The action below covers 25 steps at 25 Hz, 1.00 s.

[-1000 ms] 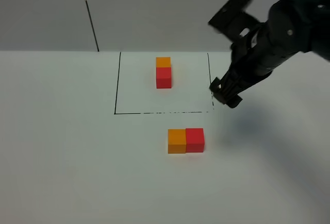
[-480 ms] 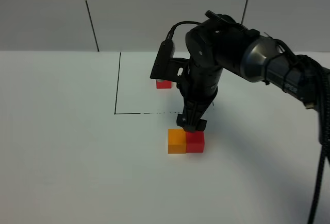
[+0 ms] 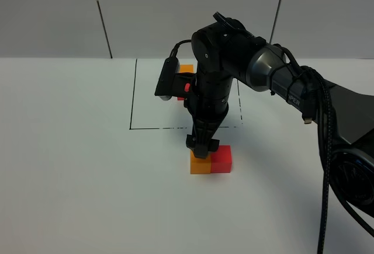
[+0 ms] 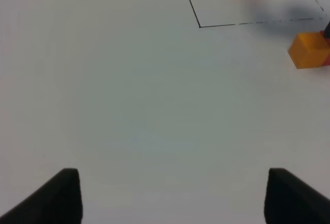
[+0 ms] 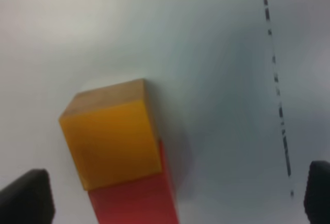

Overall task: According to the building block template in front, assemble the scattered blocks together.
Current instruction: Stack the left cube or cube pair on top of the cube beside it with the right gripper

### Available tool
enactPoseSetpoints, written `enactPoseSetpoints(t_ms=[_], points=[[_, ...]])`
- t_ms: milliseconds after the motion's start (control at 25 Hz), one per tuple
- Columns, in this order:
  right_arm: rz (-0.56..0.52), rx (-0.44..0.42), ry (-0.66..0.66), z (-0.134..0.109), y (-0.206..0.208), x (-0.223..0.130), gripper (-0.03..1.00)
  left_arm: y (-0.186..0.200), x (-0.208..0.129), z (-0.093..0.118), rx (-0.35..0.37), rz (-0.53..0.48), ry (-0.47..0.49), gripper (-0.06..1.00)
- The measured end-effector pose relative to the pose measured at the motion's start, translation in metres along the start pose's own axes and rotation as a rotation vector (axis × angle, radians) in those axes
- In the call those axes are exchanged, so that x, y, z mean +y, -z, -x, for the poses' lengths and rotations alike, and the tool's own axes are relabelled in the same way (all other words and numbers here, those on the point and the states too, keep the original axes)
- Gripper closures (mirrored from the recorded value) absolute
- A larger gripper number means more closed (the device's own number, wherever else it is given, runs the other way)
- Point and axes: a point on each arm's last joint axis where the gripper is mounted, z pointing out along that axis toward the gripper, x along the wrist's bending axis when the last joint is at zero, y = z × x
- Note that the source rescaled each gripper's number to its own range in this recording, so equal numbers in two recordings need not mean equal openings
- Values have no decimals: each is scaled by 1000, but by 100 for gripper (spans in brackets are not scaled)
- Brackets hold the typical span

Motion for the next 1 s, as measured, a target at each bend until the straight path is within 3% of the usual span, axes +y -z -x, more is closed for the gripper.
enactPoseSetpoints(t_ms=[280,1000], points=[[-33,24,74,-4,-9,-5,4,0,0,0,0,0,0,5],[-105,111,82,-18,-36,-20,9,0,0,0,0,0,1,5]])
